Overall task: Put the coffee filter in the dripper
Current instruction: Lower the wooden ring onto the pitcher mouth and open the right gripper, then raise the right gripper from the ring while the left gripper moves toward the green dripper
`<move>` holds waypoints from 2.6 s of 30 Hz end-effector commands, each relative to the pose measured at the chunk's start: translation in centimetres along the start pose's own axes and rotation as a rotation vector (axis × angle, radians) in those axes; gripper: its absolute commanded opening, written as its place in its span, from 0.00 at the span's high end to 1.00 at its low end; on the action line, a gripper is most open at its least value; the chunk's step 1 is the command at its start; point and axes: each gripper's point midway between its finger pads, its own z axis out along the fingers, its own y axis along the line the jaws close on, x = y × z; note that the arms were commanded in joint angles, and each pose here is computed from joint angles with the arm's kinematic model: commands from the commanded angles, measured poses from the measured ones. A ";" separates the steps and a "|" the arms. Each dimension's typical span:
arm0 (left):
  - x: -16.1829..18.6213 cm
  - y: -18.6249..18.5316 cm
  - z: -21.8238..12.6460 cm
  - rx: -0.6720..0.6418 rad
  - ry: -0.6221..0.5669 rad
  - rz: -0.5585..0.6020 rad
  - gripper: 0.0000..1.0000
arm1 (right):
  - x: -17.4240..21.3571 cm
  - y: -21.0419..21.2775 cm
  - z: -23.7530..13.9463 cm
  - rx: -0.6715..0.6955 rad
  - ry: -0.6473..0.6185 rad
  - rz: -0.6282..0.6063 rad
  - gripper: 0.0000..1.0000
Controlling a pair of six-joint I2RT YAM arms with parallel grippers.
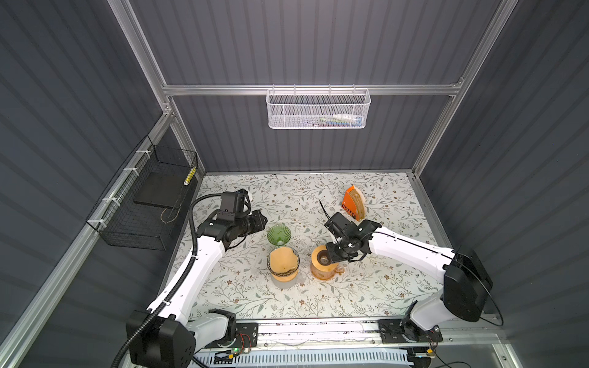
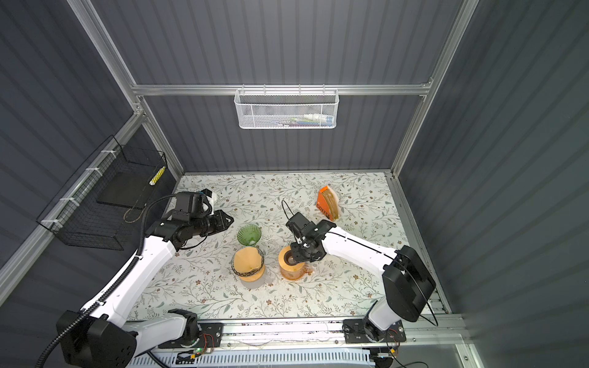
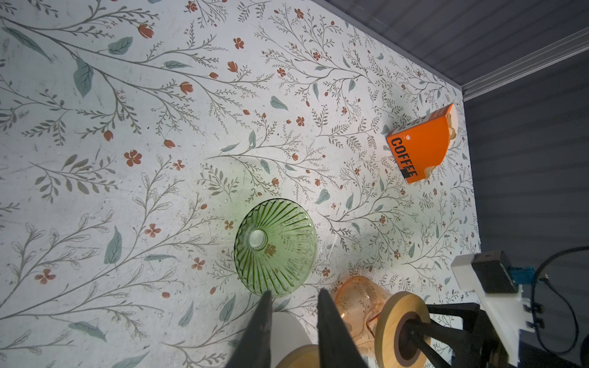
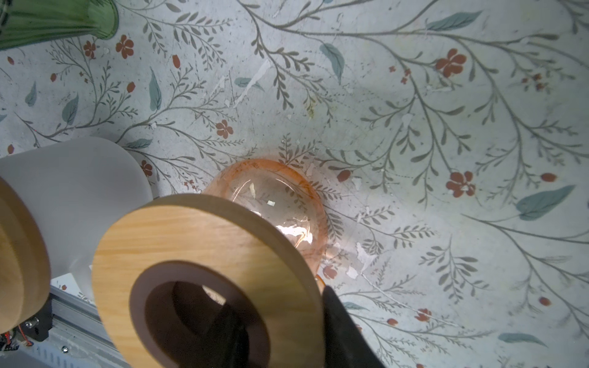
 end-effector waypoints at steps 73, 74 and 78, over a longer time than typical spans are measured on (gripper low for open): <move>6.6 6.4 12.1 -0.184 0.362 -0.108 0.73 | -6.3 -1.4 -5.8 0.020 -0.162 -0.008 0.52; 6.7 6.5 12.2 -0.185 0.364 -0.108 0.77 | -6.4 -1.5 -5.8 0.022 -0.161 -0.008 0.52; 7.2 6.6 12.7 -0.185 0.380 -0.118 0.82 | -6.3 -1.6 -6.1 0.026 -0.167 -0.008 0.52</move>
